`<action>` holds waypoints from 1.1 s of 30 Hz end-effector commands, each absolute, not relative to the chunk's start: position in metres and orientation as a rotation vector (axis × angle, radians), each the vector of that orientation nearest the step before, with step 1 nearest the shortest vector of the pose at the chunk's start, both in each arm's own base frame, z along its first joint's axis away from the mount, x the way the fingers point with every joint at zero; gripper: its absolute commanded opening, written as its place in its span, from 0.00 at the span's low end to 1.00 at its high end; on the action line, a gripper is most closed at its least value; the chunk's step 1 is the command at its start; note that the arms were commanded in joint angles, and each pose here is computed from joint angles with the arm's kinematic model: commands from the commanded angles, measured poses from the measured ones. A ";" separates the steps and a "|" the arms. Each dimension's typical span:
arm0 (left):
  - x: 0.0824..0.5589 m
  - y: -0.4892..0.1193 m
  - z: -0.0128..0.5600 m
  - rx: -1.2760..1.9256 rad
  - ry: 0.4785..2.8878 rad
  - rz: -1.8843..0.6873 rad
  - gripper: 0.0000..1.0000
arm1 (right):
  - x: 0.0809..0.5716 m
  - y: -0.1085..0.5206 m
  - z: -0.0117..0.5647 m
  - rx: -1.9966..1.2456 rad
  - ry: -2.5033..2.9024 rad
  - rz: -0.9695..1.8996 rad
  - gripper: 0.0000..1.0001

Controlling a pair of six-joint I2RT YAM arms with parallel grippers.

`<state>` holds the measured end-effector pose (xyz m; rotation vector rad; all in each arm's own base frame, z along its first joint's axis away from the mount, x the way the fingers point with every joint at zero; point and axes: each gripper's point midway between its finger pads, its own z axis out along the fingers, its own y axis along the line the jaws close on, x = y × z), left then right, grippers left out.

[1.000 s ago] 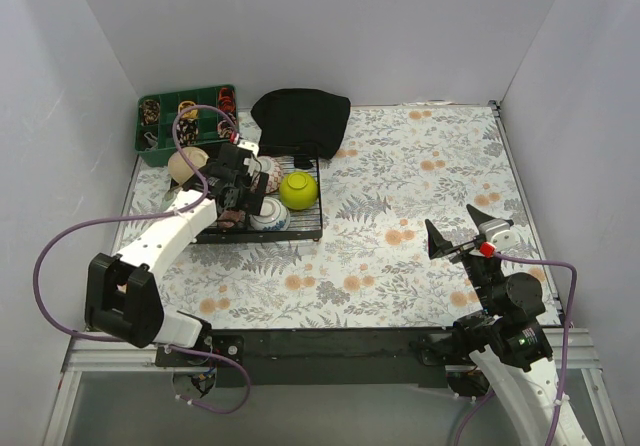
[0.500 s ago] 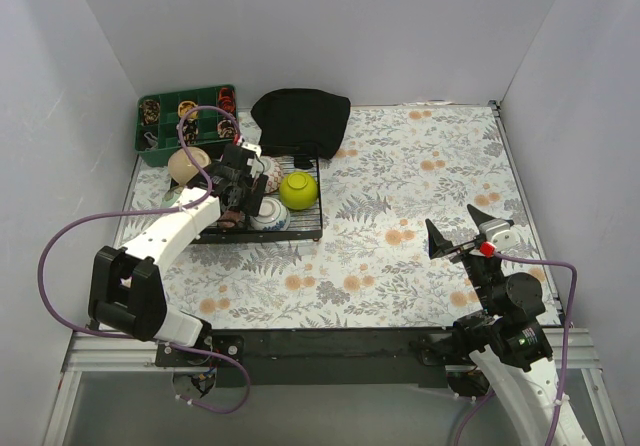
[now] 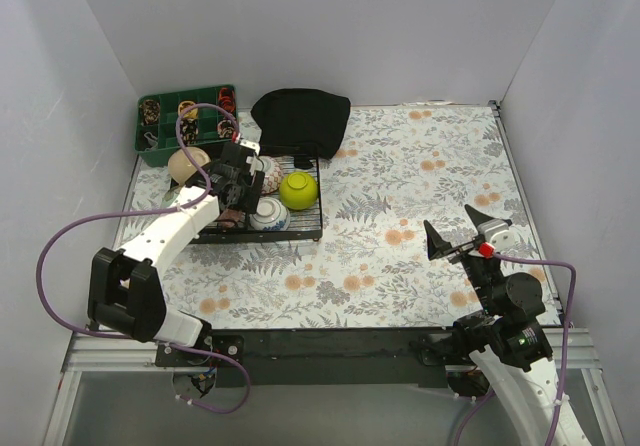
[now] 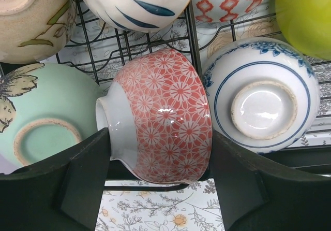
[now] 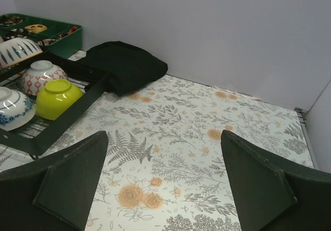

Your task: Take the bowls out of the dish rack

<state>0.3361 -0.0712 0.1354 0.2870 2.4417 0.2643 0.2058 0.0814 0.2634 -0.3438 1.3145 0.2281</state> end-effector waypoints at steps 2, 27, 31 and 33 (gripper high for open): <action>0.350 -0.080 0.189 0.214 2.286 0.184 0.30 | 0.165 0.095 0.318 -0.399 1.092 0.370 0.99; 0.351 -0.075 0.243 0.093 2.065 0.120 0.06 | 0.173 0.213 0.262 -0.777 1.529 1.031 0.99; 0.348 -0.070 0.217 0.092 2.108 0.168 0.07 | 0.172 0.214 0.258 -0.777 1.525 1.038 0.99; 0.349 -0.067 0.206 0.095 2.119 0.194 0.06 | 0.171 0.214 0.255 -0.780 1.525 1.040 0.99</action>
